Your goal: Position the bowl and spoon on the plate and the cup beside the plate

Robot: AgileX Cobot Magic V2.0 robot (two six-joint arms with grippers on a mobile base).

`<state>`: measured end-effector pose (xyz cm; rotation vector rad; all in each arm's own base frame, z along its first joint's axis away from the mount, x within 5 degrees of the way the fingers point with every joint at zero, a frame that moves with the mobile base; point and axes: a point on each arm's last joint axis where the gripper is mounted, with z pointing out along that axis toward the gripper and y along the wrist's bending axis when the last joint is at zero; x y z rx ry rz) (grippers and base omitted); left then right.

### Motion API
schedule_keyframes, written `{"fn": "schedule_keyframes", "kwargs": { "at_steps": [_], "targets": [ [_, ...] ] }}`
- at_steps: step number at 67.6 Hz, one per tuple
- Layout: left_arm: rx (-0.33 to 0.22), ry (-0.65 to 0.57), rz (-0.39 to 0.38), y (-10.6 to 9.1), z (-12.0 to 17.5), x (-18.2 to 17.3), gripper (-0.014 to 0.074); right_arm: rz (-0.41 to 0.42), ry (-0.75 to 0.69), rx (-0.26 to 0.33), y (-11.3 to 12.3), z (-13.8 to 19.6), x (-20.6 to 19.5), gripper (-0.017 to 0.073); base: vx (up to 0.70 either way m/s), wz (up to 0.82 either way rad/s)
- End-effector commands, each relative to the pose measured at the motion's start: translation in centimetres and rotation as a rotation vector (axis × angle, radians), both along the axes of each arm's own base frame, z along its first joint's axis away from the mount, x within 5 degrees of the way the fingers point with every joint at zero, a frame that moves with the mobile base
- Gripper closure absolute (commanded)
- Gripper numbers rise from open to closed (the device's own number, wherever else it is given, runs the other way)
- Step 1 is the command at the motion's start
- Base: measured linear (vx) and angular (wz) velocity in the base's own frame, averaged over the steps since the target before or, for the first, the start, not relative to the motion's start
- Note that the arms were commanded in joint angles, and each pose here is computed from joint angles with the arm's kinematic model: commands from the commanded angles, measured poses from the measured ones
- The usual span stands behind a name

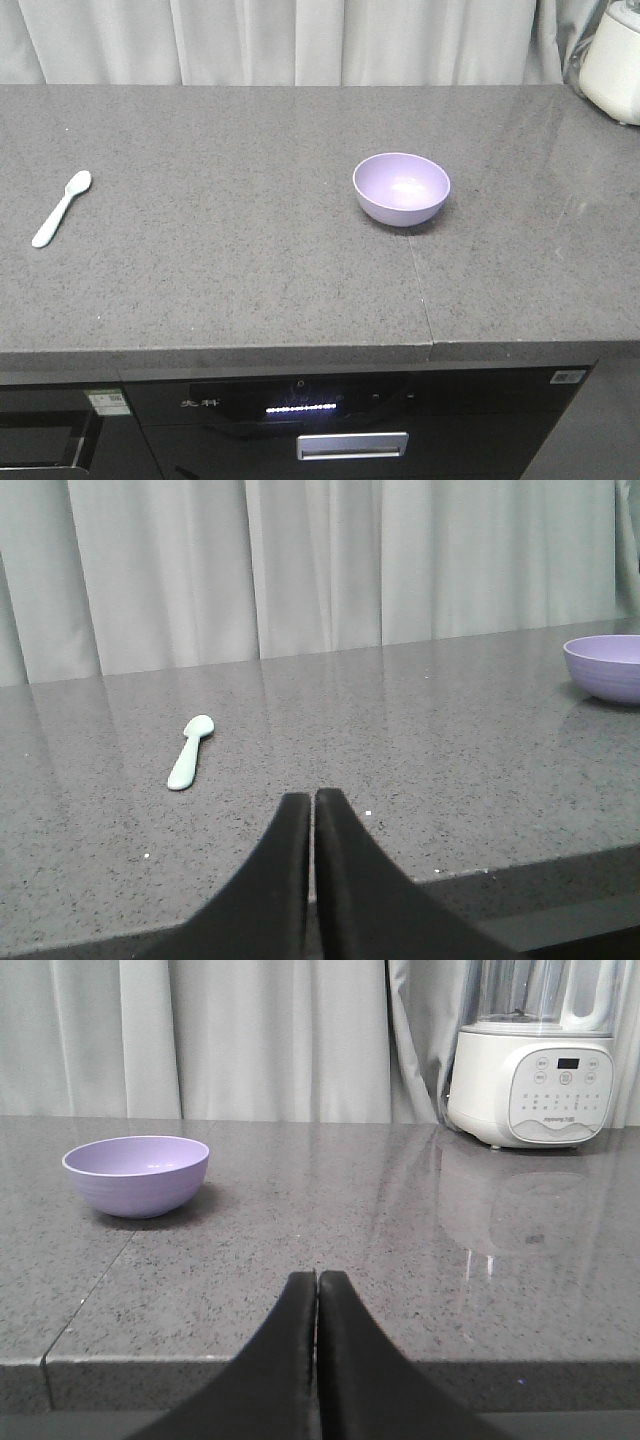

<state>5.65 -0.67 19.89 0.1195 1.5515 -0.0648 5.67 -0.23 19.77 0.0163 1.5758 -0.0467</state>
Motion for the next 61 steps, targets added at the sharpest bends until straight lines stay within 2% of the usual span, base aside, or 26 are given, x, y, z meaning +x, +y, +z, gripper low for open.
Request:
{"fn": "schedule_keyframes", "kwargs": {
  "at_steps": [1, 61],
  "targets": [
    [-0.025, -0.107, 0.0, 0.04, 1.64, -0.24, 0.0601, 0.003, -0.085, -0.01, 0.03, 0.6, -0.11, 0.0564, 0.11, 0.01],
    [-0.025, -0.107, 0.0, 0.04, 1.64, -0.24, 0.0601, 0.003, -0.085, -0.01, 0.03, 0.6, -0.11, 0.0564, 0.08, 0.03]
  ]
}}
